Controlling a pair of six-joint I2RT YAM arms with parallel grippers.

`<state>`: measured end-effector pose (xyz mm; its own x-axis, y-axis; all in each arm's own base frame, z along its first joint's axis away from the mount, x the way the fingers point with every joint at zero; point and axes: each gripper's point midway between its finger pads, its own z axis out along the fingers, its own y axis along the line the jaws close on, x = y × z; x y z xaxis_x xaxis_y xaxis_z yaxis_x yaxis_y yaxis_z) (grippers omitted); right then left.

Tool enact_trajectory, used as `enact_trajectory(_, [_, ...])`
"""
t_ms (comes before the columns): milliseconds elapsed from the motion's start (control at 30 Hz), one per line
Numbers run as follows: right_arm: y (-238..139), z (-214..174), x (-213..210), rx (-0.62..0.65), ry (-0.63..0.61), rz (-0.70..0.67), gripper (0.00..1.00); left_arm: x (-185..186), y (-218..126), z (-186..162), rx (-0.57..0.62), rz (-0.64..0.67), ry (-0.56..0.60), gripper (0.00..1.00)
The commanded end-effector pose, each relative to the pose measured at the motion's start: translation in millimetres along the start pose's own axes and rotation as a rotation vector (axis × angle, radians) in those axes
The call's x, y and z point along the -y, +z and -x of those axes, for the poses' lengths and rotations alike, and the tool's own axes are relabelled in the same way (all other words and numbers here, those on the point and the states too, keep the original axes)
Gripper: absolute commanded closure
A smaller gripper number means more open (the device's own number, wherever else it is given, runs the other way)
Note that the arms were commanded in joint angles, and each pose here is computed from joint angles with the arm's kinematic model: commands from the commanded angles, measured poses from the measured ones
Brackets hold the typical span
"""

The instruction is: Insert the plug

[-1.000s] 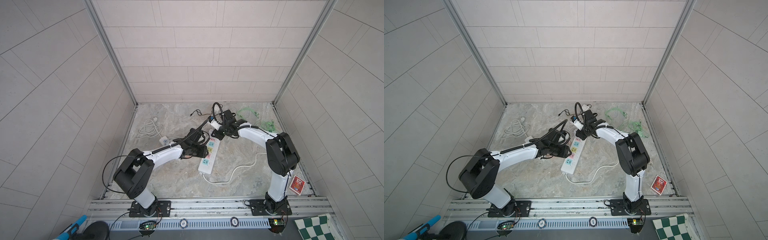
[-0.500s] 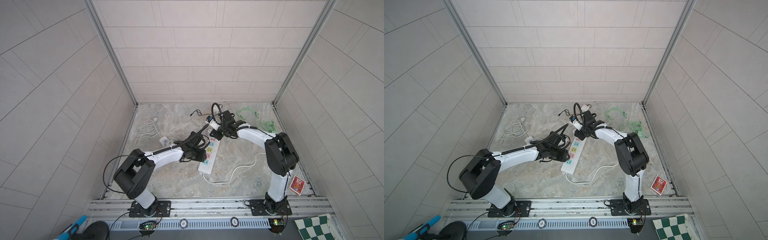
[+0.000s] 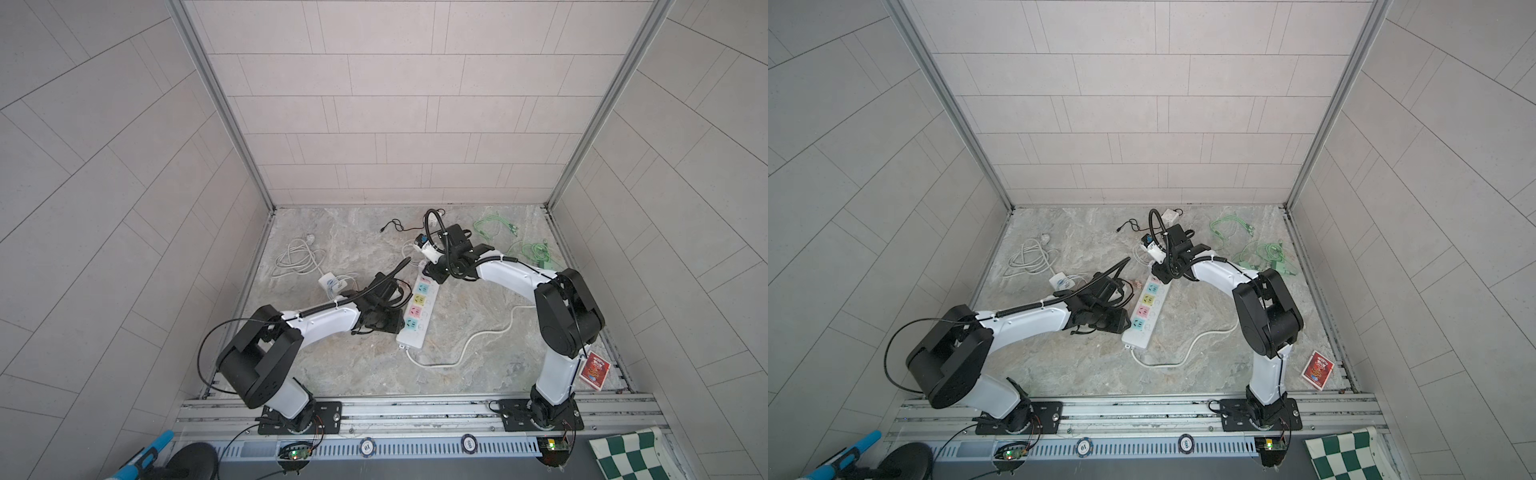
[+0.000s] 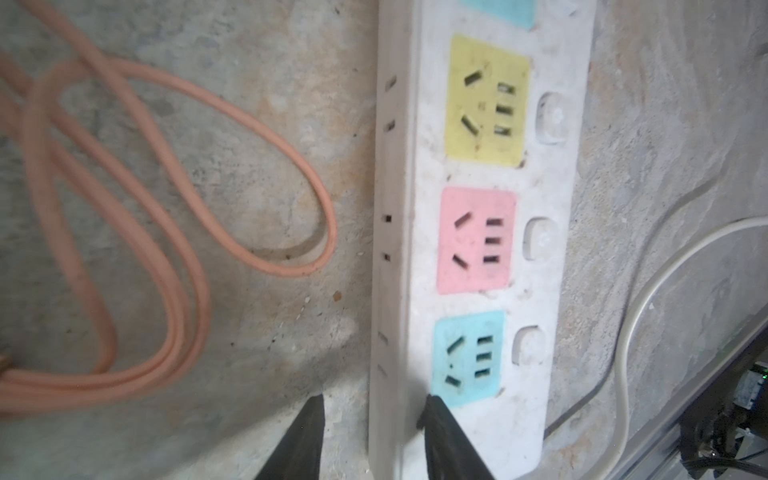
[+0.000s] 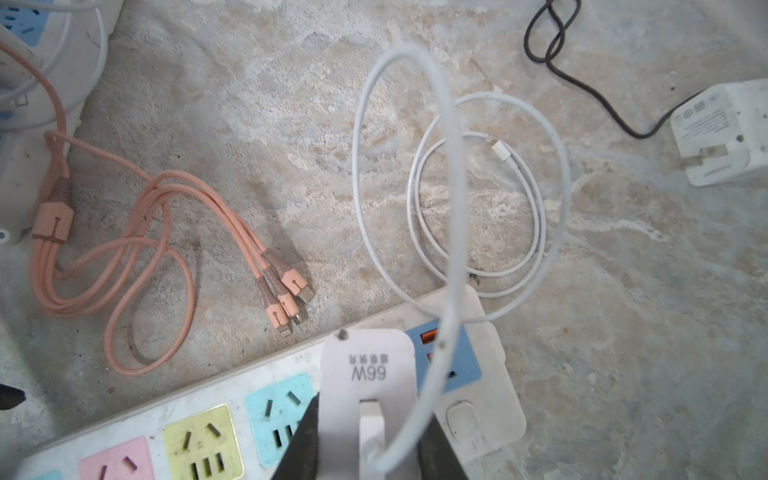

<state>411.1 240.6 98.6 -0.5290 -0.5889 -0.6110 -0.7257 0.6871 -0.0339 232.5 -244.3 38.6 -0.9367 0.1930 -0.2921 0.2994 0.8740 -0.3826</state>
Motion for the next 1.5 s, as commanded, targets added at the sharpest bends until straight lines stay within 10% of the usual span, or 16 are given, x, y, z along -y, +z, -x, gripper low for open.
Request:
enact_trajectory(0, [10, -30, -4, -0.114, 0.024, 0.032, 1.00, -5, -3, -8, -0.018, 0.025, -0.008, 0.58])
enact_trajectory(1467, [17, -68, -14, -0.282, 0.138, 0.038, 1.00, 18, -7, -53, -0.105, -0.115, -0.041, 0.57])
